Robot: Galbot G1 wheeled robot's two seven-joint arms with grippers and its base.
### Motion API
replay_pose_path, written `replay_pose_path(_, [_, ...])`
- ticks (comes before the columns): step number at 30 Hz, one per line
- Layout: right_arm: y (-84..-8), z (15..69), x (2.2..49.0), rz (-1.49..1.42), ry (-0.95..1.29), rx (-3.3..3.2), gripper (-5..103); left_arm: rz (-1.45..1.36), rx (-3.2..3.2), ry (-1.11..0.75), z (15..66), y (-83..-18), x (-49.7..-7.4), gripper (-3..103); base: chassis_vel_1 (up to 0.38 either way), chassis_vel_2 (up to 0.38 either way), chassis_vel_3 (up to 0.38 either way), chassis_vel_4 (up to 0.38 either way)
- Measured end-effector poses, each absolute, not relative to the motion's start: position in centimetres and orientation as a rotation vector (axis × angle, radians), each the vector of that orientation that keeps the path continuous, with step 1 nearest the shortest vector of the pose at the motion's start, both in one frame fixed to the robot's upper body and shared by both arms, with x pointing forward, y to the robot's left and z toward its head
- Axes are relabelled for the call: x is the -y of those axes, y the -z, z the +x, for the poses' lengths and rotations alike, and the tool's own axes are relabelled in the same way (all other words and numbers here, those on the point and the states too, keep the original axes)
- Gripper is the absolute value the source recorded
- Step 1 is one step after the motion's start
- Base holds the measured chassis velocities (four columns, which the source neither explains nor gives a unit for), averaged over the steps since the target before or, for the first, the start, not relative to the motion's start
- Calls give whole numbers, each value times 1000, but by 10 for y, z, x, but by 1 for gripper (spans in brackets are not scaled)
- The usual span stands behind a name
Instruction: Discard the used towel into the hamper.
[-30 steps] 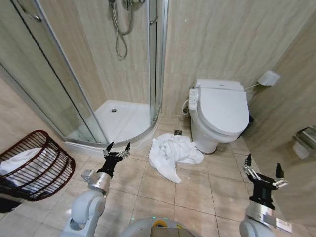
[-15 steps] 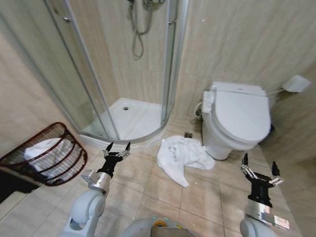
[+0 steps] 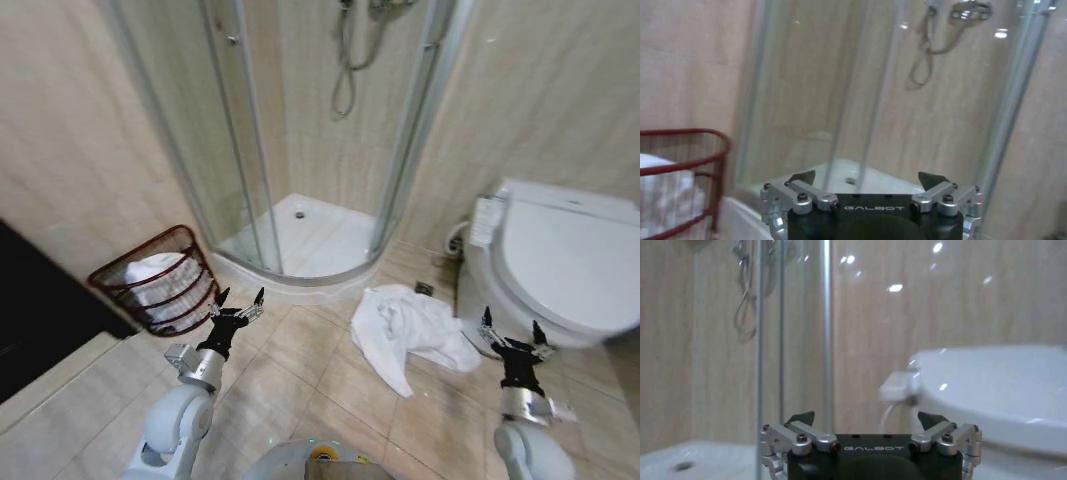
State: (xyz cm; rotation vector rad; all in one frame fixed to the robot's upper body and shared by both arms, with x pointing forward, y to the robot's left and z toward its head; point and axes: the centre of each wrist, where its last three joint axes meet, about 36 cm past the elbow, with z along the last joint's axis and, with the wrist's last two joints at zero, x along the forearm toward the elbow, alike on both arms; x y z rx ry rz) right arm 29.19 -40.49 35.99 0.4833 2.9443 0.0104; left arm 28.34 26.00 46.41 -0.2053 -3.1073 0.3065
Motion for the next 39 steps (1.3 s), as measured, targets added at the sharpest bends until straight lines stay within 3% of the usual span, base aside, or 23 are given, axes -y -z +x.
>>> replay_pose_path(13, [-284, 347, 456, 448, -115, -3229, 100, -206, 3107, -307, 283, -464, -260, 100, 38, 31, 30, 37])
replay_pose_path(23, [-229, 400, 444, 329, -167, -3422, 100, -205, 3107, -307, 283, -464, -260, 100, 0, 0, 0, 0])
replay_pose_path(39, [-175, 388, 450, 332, -10, -3558, 100, -205, 3107, -307, 283, -464, -260, 100, 0, 0, 0, 0])
